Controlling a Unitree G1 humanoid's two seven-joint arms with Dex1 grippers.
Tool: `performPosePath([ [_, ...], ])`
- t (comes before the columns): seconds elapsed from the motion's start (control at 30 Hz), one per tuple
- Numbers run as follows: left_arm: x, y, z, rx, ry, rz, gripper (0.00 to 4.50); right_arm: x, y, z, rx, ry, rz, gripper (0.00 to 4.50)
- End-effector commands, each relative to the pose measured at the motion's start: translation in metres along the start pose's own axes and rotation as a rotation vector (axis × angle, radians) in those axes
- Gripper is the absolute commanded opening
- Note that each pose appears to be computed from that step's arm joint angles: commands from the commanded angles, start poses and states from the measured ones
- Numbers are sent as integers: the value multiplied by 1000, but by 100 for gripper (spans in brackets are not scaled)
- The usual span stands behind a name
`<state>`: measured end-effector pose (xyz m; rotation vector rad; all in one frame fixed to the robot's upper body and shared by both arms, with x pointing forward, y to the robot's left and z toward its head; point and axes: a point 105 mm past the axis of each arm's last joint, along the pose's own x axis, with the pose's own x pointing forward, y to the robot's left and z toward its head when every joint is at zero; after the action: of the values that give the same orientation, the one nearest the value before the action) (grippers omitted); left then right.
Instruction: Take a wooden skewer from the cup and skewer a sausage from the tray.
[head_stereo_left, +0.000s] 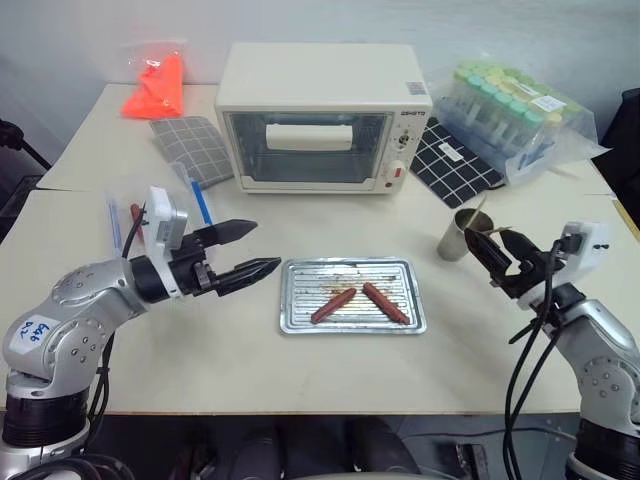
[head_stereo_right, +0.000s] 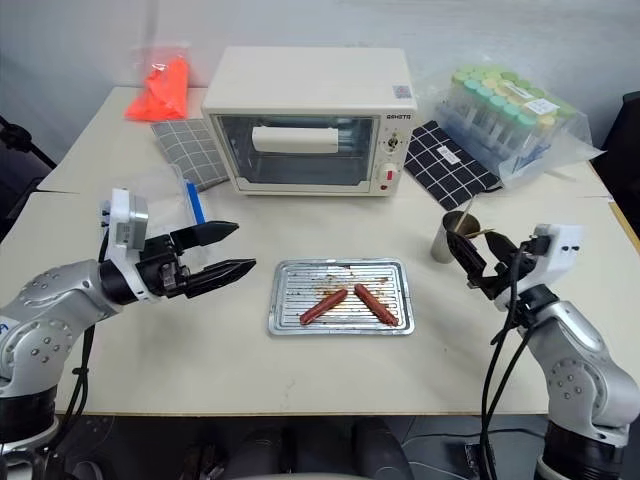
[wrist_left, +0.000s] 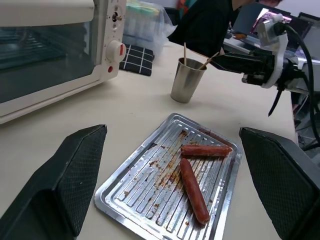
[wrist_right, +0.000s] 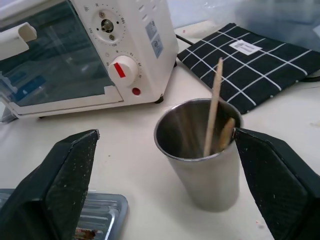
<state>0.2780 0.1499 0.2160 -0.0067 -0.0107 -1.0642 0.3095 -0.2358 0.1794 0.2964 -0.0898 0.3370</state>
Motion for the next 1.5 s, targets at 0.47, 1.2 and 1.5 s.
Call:
performPosePath([
  [0.47, 5, -4, 8, 55, -20, -28, 450, 11, -8, 13, -16, -98, -24, 163],
  [1.2, 25, -14, 12, 99, -12, -167, 450, 6, 11, 98, -242, -77, 114, 2],
  [1.5, 43, -25, 24, 186, -31, -287, 450, -10, 52, 172, -149, -35, 370, 2],
])
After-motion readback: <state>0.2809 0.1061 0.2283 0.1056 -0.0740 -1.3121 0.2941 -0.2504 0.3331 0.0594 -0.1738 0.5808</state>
